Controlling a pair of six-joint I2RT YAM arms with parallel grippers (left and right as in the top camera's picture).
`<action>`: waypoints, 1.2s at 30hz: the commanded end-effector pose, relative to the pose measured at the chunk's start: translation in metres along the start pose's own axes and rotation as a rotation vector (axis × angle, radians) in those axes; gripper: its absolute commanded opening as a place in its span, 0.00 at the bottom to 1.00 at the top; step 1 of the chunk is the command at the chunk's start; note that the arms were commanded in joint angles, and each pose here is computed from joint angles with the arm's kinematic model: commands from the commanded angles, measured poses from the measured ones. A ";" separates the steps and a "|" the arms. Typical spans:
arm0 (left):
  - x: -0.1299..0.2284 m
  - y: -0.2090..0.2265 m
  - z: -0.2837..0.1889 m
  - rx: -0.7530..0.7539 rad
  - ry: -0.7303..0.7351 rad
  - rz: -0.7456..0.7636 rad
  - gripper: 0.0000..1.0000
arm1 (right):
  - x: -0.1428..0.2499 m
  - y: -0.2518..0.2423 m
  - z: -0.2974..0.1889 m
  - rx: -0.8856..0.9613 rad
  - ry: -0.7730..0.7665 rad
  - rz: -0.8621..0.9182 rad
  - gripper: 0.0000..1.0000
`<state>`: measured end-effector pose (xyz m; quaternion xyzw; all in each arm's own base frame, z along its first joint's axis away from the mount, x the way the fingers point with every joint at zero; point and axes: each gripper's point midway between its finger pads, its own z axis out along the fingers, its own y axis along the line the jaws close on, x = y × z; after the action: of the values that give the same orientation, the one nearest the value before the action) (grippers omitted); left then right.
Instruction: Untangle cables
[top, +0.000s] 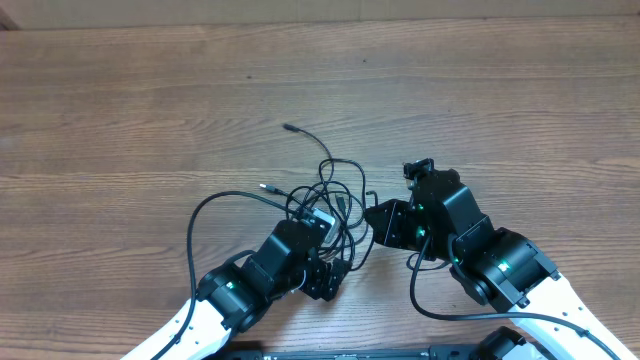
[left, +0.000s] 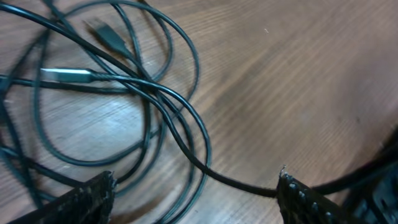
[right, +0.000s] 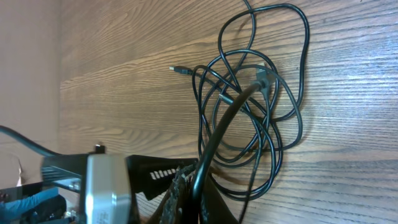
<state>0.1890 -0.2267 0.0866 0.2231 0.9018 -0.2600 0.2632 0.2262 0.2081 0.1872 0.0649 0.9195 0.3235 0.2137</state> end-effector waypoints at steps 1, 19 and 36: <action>0.014 -0.028 -0.001 0.158 0.059 0.068 0.84 | -0.009 0.012 -0.009 -0.031 -0.037 -0.016 0.06; -0.013 -0.026 -0.015 0.079 -0.084 0.170 0.91 | -0.017 0.022 0.018 -0.064 -0.019 0.014 0.04; -0.027 0.003 0.013 -0.119 -0.111 0.149 0.04 | -0.017 0.049 0.010 -0.198 -0.003 -0.018 0.04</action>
<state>0.2051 -0.2392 0.0757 0.2763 0.8856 -0.2013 0.3143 0.2475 0.2436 0.1980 0.0478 0.8937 0.3906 0.2156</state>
